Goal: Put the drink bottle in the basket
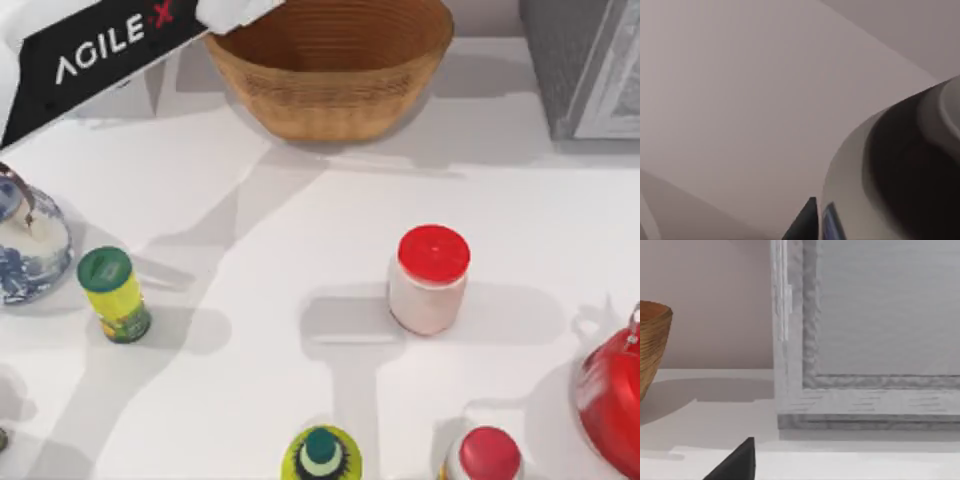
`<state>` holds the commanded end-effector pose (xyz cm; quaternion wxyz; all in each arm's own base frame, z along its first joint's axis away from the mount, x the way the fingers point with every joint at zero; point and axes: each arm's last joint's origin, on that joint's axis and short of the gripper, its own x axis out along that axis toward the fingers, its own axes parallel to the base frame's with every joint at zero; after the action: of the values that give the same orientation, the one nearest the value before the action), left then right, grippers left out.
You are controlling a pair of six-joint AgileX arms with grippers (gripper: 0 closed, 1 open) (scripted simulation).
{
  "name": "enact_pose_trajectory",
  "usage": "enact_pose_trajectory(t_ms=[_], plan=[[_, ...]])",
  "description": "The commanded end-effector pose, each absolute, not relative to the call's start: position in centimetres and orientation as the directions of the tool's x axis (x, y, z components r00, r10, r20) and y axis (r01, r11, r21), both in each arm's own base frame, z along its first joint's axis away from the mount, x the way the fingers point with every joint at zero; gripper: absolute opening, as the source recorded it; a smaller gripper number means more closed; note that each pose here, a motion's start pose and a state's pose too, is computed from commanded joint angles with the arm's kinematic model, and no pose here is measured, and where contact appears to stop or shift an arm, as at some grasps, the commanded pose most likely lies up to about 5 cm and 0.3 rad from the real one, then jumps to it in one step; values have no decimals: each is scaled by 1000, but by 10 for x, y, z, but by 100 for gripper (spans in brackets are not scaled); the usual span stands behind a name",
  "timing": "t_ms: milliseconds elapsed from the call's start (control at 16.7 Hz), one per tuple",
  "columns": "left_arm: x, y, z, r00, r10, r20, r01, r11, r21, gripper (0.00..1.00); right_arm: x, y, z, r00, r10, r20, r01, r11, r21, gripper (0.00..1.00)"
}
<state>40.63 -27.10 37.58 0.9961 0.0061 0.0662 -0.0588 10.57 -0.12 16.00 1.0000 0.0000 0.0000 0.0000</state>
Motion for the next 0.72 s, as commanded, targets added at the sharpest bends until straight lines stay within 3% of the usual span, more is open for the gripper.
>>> enact_pose_trajectory(t_ms=[300,720], plan=[[430,-288,343,980,2,-197,-1,1000,7,0,106,-1,160,1000,0,0,0,1000,0,100],[436,-291,331,977,3,-212,1,1000,18,0,106,-1,160,1000,0,0,0,1000,0,100]])
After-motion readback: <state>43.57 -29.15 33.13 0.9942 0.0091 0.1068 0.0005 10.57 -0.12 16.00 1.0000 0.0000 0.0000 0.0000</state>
